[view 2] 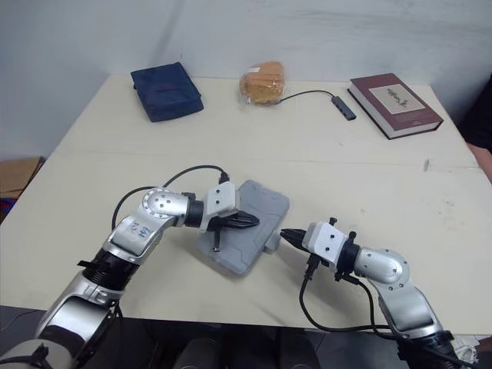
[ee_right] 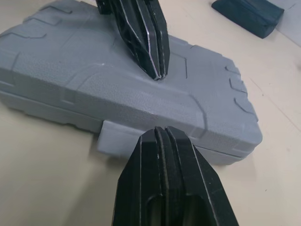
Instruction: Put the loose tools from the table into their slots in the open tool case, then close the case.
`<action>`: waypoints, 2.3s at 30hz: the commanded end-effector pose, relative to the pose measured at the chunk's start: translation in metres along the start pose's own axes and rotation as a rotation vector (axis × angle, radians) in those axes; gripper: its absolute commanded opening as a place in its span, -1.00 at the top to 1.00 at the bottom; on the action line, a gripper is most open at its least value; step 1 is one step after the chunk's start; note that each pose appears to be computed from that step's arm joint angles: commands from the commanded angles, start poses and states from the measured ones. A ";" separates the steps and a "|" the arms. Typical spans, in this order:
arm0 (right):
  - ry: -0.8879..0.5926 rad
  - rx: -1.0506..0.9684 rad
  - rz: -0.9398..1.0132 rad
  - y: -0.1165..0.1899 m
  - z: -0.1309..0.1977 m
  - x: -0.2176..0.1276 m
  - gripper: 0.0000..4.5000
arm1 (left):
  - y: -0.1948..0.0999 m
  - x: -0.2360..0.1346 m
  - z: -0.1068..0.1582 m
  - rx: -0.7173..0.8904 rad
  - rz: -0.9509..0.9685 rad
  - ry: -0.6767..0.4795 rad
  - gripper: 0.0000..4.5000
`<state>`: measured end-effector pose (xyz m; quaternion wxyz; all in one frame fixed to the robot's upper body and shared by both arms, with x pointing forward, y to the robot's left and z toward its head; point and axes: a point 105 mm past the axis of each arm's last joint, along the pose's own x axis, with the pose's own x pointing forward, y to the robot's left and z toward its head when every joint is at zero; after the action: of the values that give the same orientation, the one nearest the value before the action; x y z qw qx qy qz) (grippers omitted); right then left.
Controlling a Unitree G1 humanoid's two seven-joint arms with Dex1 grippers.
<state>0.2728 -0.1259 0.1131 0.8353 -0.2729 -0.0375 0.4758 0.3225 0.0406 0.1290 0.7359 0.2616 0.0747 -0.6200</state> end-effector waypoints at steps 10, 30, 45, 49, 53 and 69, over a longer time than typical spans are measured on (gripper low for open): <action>0.039 0.002 0.046 0.003 -0.016 0.024 1.00 | -0.007 0.001 -0.047 -0.110 0.016 0.179 0.97; -0.037 0.108 0.193 0.017 0.000 0.068 1.00 | -0.019 0.002 -0.086 -0.218 0.021 0.221 0.97; -0.085 0.091 0.125 -0.003 0.011 0.069 1.00 | -0.025 0.004 -0.078 -0.290 0.014 0.142 0.97; -0.074 0.028 0.158 -0.001 0.010 0.055 1.00 | -0.015 -0.004 -0.067 -0.243 0.045 0.081 0.97; -0.064 -0.010 0.189 0.000 0.006 0.029 1.00 | -0.003 -0.026 -0.029 -0.157 0.080 -0.142 0.97; 0.104 -0.047 -0.102 -0.082 -0.007 -0.094 -0.74 | 0.008 -0.208 -0.066 -0.126 0.663 -0.047 -0.19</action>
<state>0.2850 -0.2283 0.1465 0.8475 -0.2961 0.0099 0.4404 0.2989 0.2348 0.1472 0.8996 0.1851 0.0343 -0.3941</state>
